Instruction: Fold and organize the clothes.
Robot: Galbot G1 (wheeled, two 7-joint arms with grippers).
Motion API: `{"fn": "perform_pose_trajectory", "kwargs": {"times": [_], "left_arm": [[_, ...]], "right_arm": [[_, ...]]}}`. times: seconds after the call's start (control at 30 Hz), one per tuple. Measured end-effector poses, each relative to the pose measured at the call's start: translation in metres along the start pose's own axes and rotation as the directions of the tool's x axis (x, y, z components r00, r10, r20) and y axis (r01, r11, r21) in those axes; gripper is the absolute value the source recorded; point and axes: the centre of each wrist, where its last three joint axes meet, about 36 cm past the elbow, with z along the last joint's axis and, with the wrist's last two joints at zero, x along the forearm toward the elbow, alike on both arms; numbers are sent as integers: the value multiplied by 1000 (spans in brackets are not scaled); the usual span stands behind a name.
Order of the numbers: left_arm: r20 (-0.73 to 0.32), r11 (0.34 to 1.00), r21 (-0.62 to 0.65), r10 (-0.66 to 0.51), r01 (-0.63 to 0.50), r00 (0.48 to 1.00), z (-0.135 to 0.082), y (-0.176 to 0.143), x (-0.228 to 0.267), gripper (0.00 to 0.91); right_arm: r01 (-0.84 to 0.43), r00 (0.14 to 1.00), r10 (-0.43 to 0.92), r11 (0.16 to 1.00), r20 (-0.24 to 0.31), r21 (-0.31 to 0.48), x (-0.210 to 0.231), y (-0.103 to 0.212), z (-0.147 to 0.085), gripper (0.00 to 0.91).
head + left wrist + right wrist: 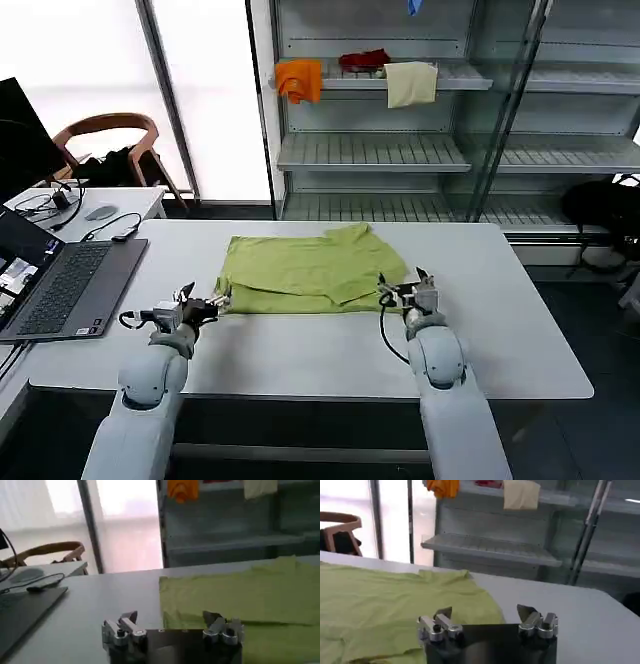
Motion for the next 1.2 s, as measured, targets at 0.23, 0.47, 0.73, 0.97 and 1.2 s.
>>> {"fn": "perform_pose_trajectory", "kwargs": {"times": [0.23,0.47,0.73,0.97,1.2], "left_arm": [[-13,1000,3,-4,4,1000,6,-1,-1,907],[-38,1000,-7,-7,6,999,17,-3,-5,10],[-61,1000,-11,-1,0,998,26,-5,-8,0],[-65,1000,-14,-2,1,998,28,-4,-8,0],[-62,1000,-17,-4,3,998,31,-4,-6,0]], "right_arm": [[12,999,-12,1000,-37,-3,6,2,16,312],[17,999,-18,1000,-46,-6,10,0,22,0],[28,999,-29,1000,-42,-4,13,3,21,0],[38,998,-38,999,-48,-1,16,4,24,0],[46,998,-47,999,-51,-15,22,5,27,0]]}}
